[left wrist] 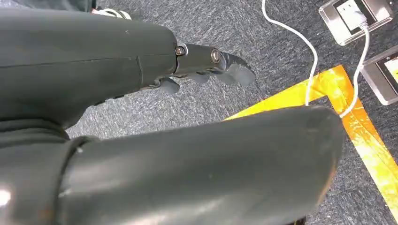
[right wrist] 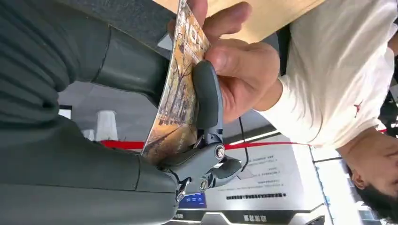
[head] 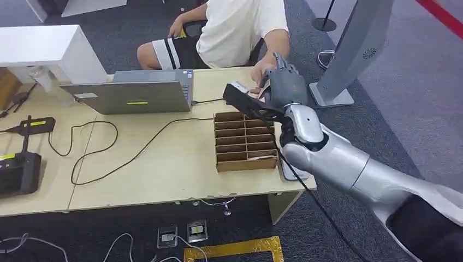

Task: Pass the card to the sensor for recognition and then transmit it.

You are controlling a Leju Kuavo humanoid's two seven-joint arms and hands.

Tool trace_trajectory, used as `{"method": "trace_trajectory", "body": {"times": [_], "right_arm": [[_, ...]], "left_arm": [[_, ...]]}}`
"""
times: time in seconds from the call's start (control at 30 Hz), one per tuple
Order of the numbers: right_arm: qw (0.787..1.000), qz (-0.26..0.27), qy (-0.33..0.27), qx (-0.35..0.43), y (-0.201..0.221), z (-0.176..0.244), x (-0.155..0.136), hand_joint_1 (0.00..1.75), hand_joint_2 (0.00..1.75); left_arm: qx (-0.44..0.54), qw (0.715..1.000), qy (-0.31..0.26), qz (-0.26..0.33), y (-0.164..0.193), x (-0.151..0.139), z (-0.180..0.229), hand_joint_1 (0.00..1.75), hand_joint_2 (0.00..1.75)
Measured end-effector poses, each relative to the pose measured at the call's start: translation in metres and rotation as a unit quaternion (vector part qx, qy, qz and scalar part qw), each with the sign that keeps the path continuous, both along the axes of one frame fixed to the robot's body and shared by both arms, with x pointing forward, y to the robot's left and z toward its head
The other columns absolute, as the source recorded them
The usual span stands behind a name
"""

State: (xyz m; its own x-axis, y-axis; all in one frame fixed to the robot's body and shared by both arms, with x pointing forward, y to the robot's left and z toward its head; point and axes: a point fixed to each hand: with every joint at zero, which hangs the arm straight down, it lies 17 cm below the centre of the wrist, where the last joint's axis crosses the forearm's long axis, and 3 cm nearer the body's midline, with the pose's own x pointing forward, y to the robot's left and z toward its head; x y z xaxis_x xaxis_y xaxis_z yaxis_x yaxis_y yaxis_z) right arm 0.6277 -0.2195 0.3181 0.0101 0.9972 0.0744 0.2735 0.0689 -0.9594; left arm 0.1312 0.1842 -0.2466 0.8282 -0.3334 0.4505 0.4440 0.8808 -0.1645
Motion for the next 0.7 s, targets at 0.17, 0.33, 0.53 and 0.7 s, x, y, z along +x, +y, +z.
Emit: {"method": "trace_trajectory", "body": {"times": [0.17, 0.33, 0.53, 0.7], "right_arm": [[1.000, -0.007, 0.011, -0.009, 0.000, -0.011, 0.003, 1.64, 1.75], [0.999, -0.016, 0.022, -0.021, -0.003, -0.023, 0.006, 0.00, 1.75], [0.999, -0.020, 0.014, -0.021, -0.004, -0.025, 0.007, 0.00, 1.75], [1.000, -0.009, -0.016, 0.008, -0.001, -0.018, 0.005, 0.00, 1.75]], "left_arm": [[0.001, 1.000, 0.000, -0.003, 0.000, 0.000, 0.000, 0.00, 0.00], [0.001, 1.000, -0.001, -0.005, 0.000, 0.000, 0.000, 0.00, 0.00], [0.004, 1.000, -0.003, -0.012, 0.000, 0.000, 0.000, 0.00, 0.00], [0.009, 0.999, -0.006, -0.030, -0.001, -0.002, -0.001, 0.00, 0.00]]}}
